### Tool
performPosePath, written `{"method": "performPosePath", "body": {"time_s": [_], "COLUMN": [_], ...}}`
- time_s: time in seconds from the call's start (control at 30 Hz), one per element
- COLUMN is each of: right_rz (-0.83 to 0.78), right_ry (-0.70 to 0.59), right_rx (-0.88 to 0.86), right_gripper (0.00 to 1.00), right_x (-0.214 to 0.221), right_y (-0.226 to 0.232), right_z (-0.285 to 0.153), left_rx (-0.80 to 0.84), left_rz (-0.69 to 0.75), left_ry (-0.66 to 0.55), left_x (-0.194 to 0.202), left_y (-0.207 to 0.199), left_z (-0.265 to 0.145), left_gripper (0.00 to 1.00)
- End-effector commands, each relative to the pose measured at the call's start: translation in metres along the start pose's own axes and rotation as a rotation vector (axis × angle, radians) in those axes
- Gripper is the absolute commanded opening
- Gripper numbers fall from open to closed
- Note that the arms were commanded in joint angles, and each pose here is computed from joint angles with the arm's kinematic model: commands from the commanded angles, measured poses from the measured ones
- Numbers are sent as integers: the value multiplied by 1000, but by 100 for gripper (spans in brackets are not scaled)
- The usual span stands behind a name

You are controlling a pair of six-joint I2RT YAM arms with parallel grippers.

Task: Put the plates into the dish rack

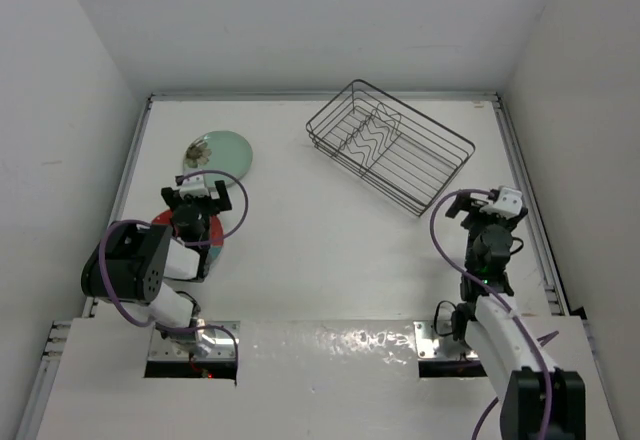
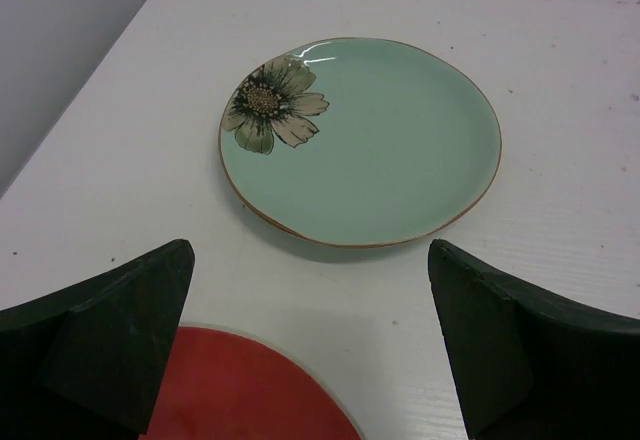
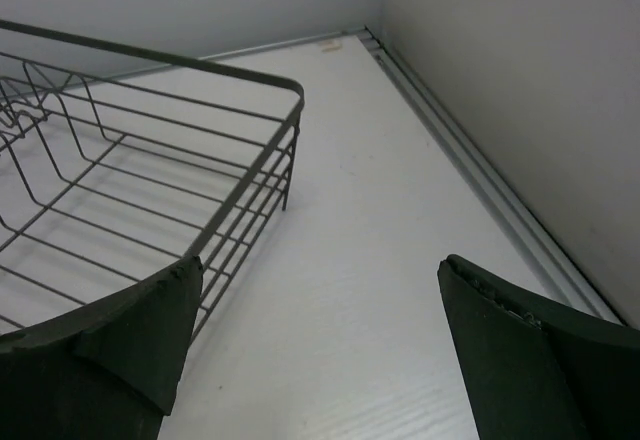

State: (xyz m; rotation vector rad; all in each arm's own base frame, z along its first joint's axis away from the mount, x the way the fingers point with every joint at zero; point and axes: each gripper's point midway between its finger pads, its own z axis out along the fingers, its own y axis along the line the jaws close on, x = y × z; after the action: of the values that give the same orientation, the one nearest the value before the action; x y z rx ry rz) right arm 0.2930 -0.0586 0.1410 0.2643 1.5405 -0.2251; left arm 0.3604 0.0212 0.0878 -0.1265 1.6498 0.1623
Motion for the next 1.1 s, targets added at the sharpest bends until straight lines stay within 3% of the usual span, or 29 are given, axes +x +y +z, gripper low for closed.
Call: {"method": "performPosePath", "body": {"time_s": [0.0, 0.13, 0.2, 0.27, 0.3, 0.33, 0.37, 0.4, 0.43, 0.47, 0.5, 0.53, 0.57, 0.63, 0.7, 0.73, 0.8, 0.83, 0.87, 0.9, 0.97, 1.0, 1.07], "right_rz": [41, 147, 177, 198, 197, 183, 136, 79, 32, 20, 7, 11, 15, 20, 24, 40, 36, 17, -14, -65, -170, -253, -379], "right_ry": [177, 134, 35, -18, 11, -14, 19, 176, 156, 205, 369, 359, 467, 533, 595, 611, 671, 703, 762, 793, 873, 886, 904], "right_rx": [63, 104, 72, 50, 19, -28, -90, -245, -300, -348, -388, -382, -366, -335, -336, -326, -306, -306, -273, -312, -276, -321, -331], "right_gripper": [99, 99, 99, 99, 99, 99, 99, 99, 99, 99, 99, 99, 99, 99, 99, 99, 99, 99, 99, 99, 99, 99, 99], "right_x": [56, 39, 5, -26, -30, -64, -72, -50, -86, -88, -59, -87, -74, -84, -83, -82, -73, -69, -59, -56, -46, -43, -41], "right_y": [-13, -16, -11, -6, 1, 10, 21, 49, 59, 69, 77, 81, 79, 83, 89, 90, 90, 95, 89, 103, 100, 114, 123], "right_z": [-25, -30, -25, -21, -19, -14, -11, -10, -1, 3, 5, 17, 15, 38, 50, 54, 55, 58, 53, 52, 42, 40, 33], "left_rx": [5, 13, 84, 164, 205, 292, 316, 341, 238, 158, 93, 0, -2, 17, 79, 228, 239, 316, 316, 396, 389, 361, 291], "left_rz": [-21, -20, 8, 38, 74, 142, 187, 238, 258, 261, 294, 291, 315, 323, 294, 229, 109, 53, -53, -133, -265, -300, -198], "left_ry": [-69, -65, -67, -107, 65, 87, 61, 256, 227, 285, 466, 404, 483, 390, 410, 393, 613, 630, 825, 857, 926, 986, 906], "left_x": [-21, -20, -22, -58, -30, -40, -79, -49, -99, -107, -81, -137, -136, -185, -191, -203, -160, -168, -123, -117, -91, -63, -64], "left_y": [0, -1, -12, -27, -33, -46, -53, -50, -37, -24, -6, 7, 14, 14, 26, 10, 41, 40, 64, 61, 88, 93, 108], "left_z": [7, 7, 8, 17, 18, 24, 46, 40, 66, 72, 64, 81, 78, 86, 82, 81, 74, 75, 61, 54, 38, 23, 18], "left_gripper": [100, 100, 100, 100, 100, 100, 100, 100, 100, 100, 100, 100, 100, 100, 100, 100, 97, 91, 85, 74, 56, 55, 61]}}
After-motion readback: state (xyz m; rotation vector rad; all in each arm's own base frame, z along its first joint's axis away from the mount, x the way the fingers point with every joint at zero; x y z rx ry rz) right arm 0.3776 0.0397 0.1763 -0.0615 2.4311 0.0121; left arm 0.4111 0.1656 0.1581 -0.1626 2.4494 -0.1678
